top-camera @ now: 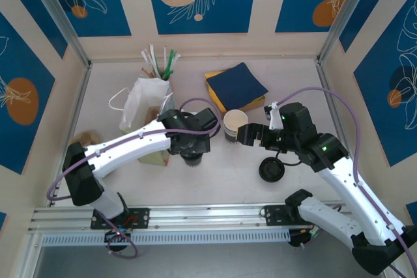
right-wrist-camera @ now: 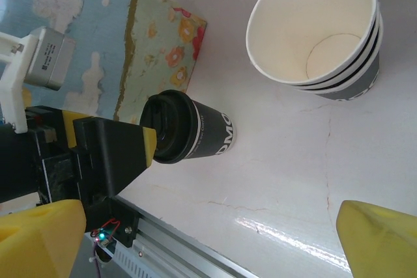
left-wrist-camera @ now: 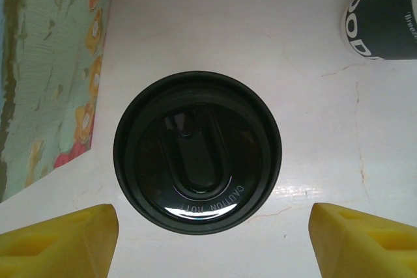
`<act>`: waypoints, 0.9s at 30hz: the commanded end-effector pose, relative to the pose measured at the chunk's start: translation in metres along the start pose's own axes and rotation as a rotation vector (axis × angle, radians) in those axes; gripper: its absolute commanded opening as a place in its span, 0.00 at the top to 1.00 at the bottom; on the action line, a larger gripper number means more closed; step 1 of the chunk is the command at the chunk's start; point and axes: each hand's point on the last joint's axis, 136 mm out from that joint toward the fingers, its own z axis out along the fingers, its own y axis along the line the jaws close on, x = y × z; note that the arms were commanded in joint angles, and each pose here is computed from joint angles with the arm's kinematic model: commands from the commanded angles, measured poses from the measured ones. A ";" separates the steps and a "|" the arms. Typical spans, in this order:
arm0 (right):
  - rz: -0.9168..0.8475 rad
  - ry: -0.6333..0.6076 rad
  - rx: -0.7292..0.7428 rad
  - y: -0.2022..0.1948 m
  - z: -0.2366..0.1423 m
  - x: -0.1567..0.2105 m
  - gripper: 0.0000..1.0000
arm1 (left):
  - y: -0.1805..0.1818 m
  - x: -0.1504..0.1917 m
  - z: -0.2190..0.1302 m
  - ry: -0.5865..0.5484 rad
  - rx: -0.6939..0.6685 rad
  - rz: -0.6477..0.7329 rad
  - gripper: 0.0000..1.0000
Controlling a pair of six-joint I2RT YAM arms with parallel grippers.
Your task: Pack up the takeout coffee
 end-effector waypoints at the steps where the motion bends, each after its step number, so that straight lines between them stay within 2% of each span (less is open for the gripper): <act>1: -0.026 0.014 -0.020 0.004 -0.004 0.003 0.01 | 0.004 0.003 0.011 0.033 -0.023 0.004 0.22; 27: -0.060 0.025 -0.021 0.002 0.000 0.005 0.01 | 0.007 0.000 0.035 0.092 -0.097 0.015 0.23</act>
